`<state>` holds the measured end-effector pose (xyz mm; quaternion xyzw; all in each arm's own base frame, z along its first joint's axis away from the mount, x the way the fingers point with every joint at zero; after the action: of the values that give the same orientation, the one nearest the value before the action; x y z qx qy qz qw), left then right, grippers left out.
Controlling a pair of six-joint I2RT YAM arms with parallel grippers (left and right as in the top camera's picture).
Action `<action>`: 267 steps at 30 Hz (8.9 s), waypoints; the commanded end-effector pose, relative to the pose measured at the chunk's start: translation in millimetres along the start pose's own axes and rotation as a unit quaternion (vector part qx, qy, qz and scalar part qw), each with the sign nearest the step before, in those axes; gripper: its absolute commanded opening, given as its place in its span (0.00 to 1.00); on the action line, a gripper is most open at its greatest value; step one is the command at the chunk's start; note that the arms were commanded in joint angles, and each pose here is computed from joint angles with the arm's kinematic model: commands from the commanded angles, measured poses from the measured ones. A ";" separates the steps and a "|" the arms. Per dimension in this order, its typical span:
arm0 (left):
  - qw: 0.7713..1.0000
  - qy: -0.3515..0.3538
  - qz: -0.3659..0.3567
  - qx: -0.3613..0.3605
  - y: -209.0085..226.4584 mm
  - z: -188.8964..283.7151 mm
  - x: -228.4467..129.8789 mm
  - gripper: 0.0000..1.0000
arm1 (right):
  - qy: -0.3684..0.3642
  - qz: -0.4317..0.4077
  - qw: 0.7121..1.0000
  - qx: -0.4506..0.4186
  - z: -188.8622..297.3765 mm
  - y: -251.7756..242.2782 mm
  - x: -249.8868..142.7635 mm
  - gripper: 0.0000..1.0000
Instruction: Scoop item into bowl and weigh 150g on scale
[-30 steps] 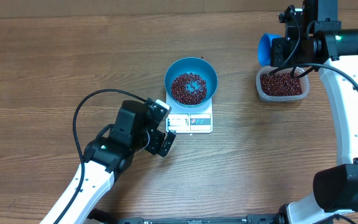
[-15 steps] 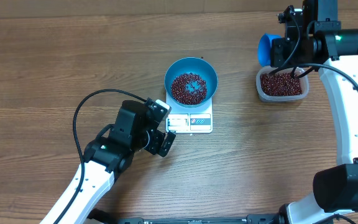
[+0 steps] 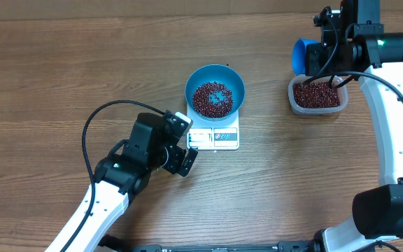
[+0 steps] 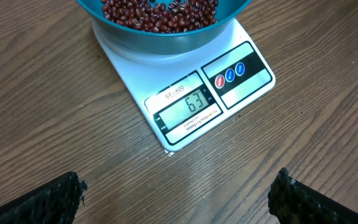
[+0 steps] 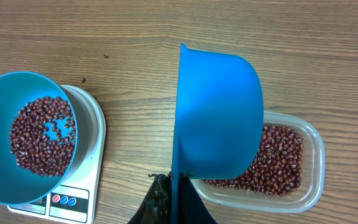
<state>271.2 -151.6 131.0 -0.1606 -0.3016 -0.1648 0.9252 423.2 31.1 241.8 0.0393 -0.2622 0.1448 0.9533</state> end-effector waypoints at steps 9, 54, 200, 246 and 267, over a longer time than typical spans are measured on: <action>1.000 -0.002 0.006 -0.001 -1.2 0.2 0.0 0.99 | 0.007 0.000 1.000 -0.007 -2.8 -4.1 -2.8 0.04; 1.000 -0.002 0.006 -0.001 -1.2 0.2 0.0 1.00 | 0.008 0.024 1.000 -0.007 -2.8 -4.1 -2.9 0.04; 1.000 -0.002 0.006 -0.001 -1.2 0.2 0.0 1.00 | 0.178 0.021 0.969 -0.170 -77.8 -69.3 -101.5 0.04; 1.000 -0.002 0.006 -0.001 -1.2 0.2 0.0 1.00 | 0.189 0.021 0.968 -0.162 -84.2 -67.7 -106.0 0.04; 1.000 -0.002 0.006 -0.001 -1.2 0.2 0.0 0.99 | 0.186 0.020 0.971 -0.147 -87.5 -62.7 -105.6 0.04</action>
<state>271.1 -151.6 130.9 -0.1606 -0.3015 -0.1648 0.9253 397.5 -44.7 120.3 -0.1420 -0.1055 0.1262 0.9761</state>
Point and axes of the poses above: each gripper's point midway between its finger pads, its own z axis back along the fingers, its own y axis along the line the jaws close on, x = y × z, the point moved 1 cm from there along z, back along the fingers, and after that the axes turned 12 degrees about z, right-handed, at the moved point
